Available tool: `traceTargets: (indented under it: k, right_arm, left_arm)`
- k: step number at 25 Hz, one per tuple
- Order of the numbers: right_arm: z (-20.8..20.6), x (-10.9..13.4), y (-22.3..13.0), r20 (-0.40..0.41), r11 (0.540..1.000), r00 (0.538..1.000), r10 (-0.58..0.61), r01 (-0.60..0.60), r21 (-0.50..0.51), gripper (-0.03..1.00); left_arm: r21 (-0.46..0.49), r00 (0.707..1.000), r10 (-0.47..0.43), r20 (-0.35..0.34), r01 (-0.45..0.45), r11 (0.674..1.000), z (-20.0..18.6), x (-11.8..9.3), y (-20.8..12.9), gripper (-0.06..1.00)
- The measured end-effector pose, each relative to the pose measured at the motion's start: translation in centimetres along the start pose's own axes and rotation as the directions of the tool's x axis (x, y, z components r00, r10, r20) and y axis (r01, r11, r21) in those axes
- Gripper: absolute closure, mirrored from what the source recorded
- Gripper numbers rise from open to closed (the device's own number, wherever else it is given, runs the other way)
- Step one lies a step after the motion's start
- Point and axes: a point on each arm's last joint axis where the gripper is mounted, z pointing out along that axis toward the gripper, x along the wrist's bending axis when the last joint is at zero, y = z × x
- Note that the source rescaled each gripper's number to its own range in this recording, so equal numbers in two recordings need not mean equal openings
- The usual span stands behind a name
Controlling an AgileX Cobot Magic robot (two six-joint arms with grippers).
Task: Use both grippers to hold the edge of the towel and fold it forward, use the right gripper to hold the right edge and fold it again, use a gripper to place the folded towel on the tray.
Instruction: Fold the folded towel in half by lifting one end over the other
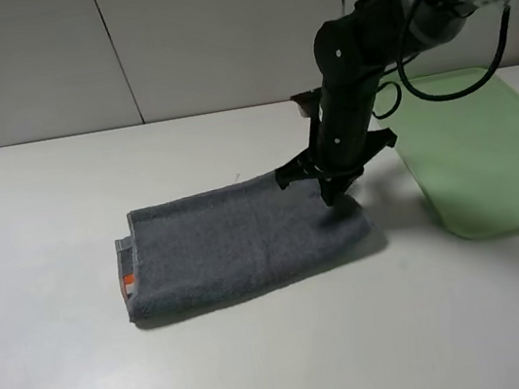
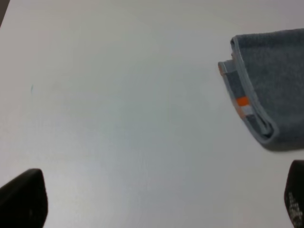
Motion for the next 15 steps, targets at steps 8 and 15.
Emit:
traceTargets:
  k: [8,15]
  right_arm:
    - [-3.2,-1.0,2.8,0.17,0.989,0.977,-0.128,0.139,-0.054,0.93]
    - [-4.9,-2.3,4.2,0.359,0.962,0.906,-0.224,0.264,-0.066,0.93]
  left_arm:
    - [0.0,1.0,0.0,0.0,0.0,1.0,0.0,0.0,0.0,-0.06]
    - [0.0,1.0,0.0,0.0,0.0,1.0,0.0,0.0,0.0,-0.06]
